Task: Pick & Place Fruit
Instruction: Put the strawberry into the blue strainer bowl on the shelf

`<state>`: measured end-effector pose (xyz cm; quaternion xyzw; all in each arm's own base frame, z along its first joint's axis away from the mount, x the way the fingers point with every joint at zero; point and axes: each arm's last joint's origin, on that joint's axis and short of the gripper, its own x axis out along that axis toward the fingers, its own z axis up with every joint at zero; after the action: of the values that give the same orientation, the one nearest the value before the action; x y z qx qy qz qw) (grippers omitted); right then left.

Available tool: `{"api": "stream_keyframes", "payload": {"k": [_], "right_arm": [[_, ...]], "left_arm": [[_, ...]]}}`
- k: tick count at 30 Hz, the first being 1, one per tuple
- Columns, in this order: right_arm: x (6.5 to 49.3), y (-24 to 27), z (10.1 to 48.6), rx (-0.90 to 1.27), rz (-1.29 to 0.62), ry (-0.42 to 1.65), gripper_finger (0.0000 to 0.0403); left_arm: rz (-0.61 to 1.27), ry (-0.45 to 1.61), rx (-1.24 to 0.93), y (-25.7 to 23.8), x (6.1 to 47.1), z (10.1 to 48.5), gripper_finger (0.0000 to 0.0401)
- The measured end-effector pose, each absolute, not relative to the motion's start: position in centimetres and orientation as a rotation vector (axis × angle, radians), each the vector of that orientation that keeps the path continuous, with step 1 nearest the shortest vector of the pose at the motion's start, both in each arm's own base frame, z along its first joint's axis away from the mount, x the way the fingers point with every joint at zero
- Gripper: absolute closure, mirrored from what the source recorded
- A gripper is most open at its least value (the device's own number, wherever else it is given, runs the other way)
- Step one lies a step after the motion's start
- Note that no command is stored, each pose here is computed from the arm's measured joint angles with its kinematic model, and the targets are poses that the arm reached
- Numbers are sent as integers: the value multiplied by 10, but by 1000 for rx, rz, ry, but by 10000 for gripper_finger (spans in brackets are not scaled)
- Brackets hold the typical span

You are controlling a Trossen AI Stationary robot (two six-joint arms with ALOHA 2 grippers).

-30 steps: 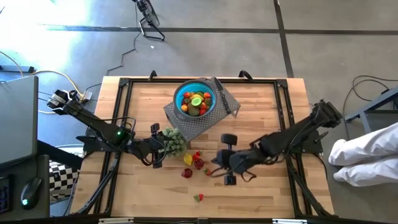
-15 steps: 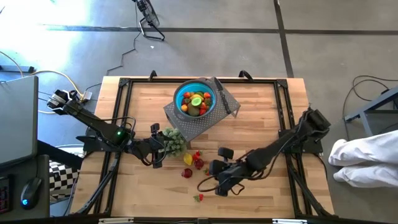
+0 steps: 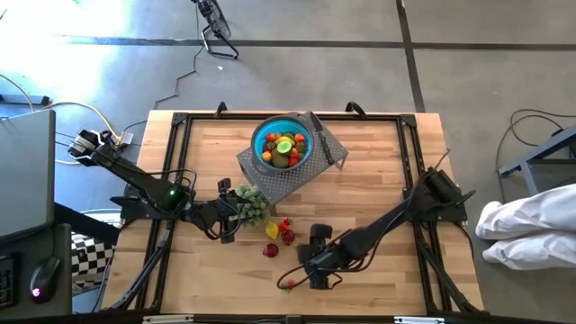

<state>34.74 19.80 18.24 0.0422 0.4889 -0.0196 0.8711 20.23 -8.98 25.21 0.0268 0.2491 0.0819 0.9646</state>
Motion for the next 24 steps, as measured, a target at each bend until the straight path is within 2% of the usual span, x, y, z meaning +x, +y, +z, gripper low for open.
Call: {"api": "stream_keyframes", "payload": {"k": [3,6,12,24], "right_arm": [[349,199,175,77,-51,1035,136],[351,196,171,84,-81,1038,129],[355,187,171,95,-132,1023,141],[365,171,160,111,-105,1085,152]], "left_arm": [[165,504,54,-90,202,252,183],[166,504,53,-90,202,252,183],[166,504,52,-90,202,252,183],[172,521,51,-89,201,251,183]]}}
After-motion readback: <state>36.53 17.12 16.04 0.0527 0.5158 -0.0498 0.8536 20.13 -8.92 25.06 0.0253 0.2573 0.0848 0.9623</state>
